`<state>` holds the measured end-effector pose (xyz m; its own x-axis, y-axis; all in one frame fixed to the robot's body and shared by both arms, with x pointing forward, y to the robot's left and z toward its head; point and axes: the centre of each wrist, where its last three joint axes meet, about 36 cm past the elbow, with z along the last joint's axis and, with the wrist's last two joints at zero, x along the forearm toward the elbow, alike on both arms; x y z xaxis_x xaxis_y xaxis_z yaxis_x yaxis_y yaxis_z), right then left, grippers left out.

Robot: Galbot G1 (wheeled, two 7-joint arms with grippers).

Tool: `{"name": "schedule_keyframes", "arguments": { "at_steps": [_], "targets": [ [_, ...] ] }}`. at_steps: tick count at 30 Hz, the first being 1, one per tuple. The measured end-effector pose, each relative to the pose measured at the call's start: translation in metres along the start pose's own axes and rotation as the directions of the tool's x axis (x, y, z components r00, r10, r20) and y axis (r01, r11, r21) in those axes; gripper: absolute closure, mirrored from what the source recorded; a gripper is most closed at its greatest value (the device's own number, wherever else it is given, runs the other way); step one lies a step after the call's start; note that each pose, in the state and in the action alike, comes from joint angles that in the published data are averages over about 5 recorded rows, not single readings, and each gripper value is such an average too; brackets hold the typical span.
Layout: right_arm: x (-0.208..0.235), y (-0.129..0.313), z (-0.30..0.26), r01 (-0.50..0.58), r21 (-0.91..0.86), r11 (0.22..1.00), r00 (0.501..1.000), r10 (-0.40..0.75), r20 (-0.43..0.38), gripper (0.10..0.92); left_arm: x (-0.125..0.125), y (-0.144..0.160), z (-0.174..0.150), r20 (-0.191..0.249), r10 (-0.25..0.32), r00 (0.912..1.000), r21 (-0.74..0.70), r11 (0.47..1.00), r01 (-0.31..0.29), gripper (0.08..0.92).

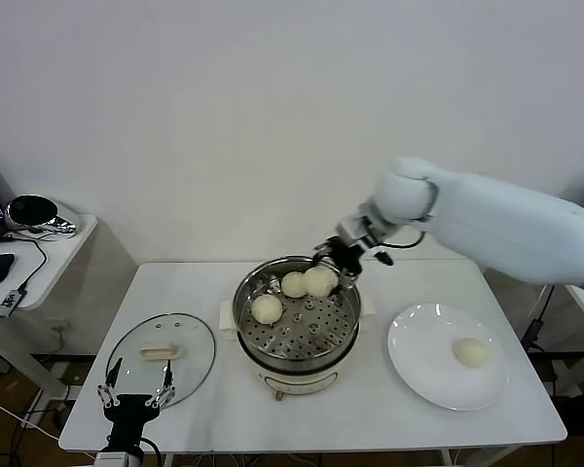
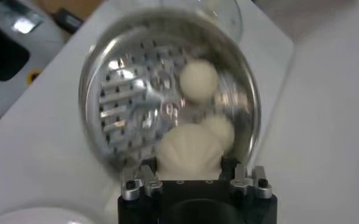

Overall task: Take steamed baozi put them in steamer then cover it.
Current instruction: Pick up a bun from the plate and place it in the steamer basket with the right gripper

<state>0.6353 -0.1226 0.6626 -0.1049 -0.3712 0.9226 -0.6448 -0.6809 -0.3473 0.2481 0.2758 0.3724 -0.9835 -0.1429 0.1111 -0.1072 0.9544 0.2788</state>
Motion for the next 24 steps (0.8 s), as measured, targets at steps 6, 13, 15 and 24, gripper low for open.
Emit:
{"name": "schedule_keyframes", "arguments": {
  "at_steps": [6,13,15,24],
  "targets": [
    [-0.032,-0.015,-0.023,0.067,0.185,0.980,0.998,-0.065,-0.015,0.373,0.000,0.001,0.001,0.000,-0.010,0.9999,0.004,1.000,0.010,0.177],
    [-0.062,-0.015,-0.039,0.128,0.335,0.933,0.992,-0.124,-0.033,0.369,-0.001,0.003,0.003,-0.002,-0.022,0.9998,0.006,1.000,0.022,0.177],
    [-0.067,-0.015,-0.043,0.140,0.365,0.920,0.990,-0.136,-0.037,0.369,-0.001,0.003,0.003,-0.002,-0.023,0.9997,0.007,1.000,0.023,0.177],
    [-0.085,-0.011,-0.054,0.177,0.450,0.875,0.983,-0.175,-0.047,0.369,-0.002,0.002,0.004,-0.001,-0.027,0.9996,0.013,1.000,0.027,0.177]
  ]
}}
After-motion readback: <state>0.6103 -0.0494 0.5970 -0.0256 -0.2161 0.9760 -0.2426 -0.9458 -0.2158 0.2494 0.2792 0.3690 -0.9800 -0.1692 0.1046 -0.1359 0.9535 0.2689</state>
